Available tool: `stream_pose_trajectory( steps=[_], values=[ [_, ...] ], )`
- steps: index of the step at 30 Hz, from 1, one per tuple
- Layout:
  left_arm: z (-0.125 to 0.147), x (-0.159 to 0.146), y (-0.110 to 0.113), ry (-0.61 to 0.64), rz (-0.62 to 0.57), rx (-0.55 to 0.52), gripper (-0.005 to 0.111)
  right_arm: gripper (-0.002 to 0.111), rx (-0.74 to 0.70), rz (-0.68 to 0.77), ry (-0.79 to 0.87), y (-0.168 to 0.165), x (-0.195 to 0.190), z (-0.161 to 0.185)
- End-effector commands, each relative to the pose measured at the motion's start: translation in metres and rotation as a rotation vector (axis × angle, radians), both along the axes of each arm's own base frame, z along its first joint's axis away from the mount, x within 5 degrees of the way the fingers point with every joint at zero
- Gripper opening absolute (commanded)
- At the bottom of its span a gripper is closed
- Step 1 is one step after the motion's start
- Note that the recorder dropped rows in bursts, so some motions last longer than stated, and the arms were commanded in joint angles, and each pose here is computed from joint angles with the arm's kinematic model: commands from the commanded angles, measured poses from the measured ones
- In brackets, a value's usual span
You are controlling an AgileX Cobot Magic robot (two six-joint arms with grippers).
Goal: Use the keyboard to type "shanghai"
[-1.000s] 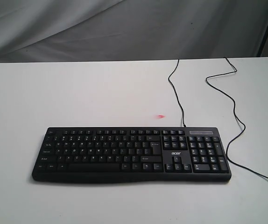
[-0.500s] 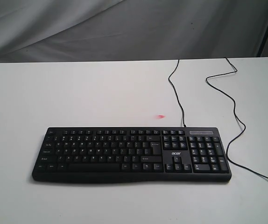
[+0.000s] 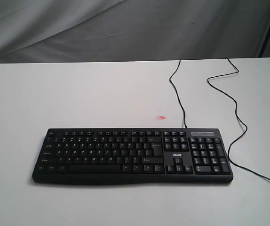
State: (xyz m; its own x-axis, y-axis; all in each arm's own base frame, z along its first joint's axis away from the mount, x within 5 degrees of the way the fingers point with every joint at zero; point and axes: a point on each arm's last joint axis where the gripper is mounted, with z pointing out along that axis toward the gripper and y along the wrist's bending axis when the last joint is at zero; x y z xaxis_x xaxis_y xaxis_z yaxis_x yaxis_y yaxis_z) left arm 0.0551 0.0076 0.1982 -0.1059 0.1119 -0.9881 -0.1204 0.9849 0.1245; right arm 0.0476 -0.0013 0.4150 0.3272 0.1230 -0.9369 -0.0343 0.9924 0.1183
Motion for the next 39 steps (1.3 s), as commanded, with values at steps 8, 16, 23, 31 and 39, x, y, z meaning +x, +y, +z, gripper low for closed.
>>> stream_pose_trajectory(
  steps=[8,16,23,31,39],
  values=[
    [-0.001,0.001,0.0,0.002,-0.004,-0.003,0.001,0.0,-0.264,0.025,0.343,0.007,0.081,0.034],
    [-0.001,0.001,0.0,0.002,-0.004,-0.003,0.001,0.0,-0.411,0.288,0.478,0.03,0.136,0.037],
    [-0.001,0.001,0.0,0.002,-0.004,-0.003,0.001,0.0,-0.472,0.312,0.499,0.032,0.176,0.038],
    [-0.001,0.001,0.0,0.002,-0.004,-0.003,0.001,0.0,-0.463,0.485,0.494,0.047,0.233,0.013],
    [-0.001,0.001,0.0,0.002,-0.004,-0.003,0.001,0.0,-0.538,0.695,0.493,0.062,0.275,-0.031]
  ],
)
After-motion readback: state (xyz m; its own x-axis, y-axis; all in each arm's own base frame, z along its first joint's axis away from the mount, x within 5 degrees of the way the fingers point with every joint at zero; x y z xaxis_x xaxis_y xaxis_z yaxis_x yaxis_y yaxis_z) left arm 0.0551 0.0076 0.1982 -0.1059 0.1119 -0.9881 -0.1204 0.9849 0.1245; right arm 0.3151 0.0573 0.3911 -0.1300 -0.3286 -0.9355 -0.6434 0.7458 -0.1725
